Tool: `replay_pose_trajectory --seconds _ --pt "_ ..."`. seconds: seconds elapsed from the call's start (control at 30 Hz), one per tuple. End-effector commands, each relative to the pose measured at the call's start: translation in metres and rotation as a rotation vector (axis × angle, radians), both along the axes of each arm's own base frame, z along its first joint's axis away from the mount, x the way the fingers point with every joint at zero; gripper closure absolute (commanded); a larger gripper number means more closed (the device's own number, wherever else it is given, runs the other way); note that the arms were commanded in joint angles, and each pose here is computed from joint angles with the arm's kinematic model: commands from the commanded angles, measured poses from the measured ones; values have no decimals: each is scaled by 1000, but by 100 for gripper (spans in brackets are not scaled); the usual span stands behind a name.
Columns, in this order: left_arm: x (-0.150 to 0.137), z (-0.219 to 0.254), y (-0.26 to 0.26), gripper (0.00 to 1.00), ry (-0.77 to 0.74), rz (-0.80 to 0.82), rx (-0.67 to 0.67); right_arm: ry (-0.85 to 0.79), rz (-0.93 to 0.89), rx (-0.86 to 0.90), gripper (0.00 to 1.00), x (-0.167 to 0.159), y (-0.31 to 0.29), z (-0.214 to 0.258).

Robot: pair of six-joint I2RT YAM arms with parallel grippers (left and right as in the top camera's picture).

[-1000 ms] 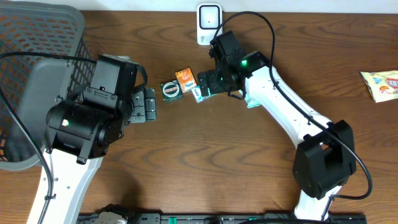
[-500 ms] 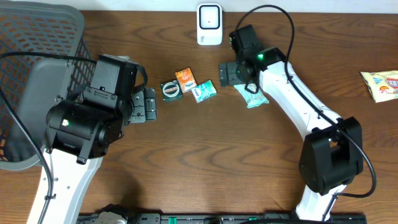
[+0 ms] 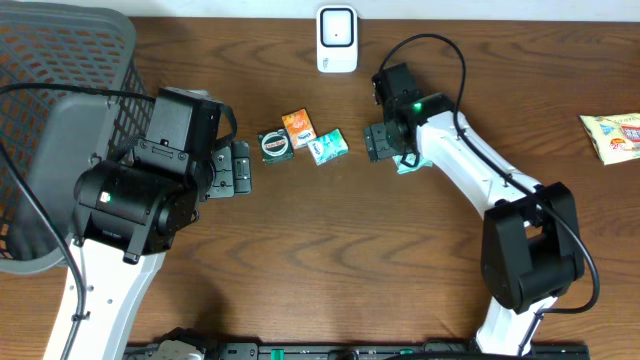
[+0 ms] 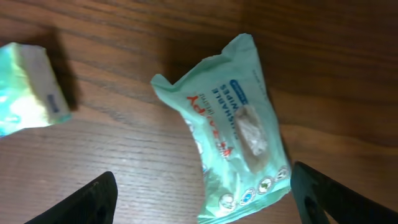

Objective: Scan the item barcode

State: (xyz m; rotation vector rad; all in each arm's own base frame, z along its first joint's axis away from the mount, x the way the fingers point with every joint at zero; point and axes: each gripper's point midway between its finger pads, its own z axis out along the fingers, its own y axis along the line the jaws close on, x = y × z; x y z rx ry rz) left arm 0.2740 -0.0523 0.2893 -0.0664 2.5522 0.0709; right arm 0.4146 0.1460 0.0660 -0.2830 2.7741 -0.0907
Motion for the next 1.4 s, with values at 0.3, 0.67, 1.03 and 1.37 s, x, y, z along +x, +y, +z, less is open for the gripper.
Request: replay_pose_trajectory --seconds 0.3,0.67,1.03,1.37 --pt "2 2 4 2 -4 6 19 -127 14 -292 16 4 -11 11" --pt "2 2 4 2 -5 6 18 -72 38 -367 27 -2 -6 -23" --pt "2 2 4 2 -5 6 18 -33 69 -421 41 -9 -2 -47" --pt "2 2 4 2 -4 6 19 -81 -12 -551 40 -6 -23 -46"
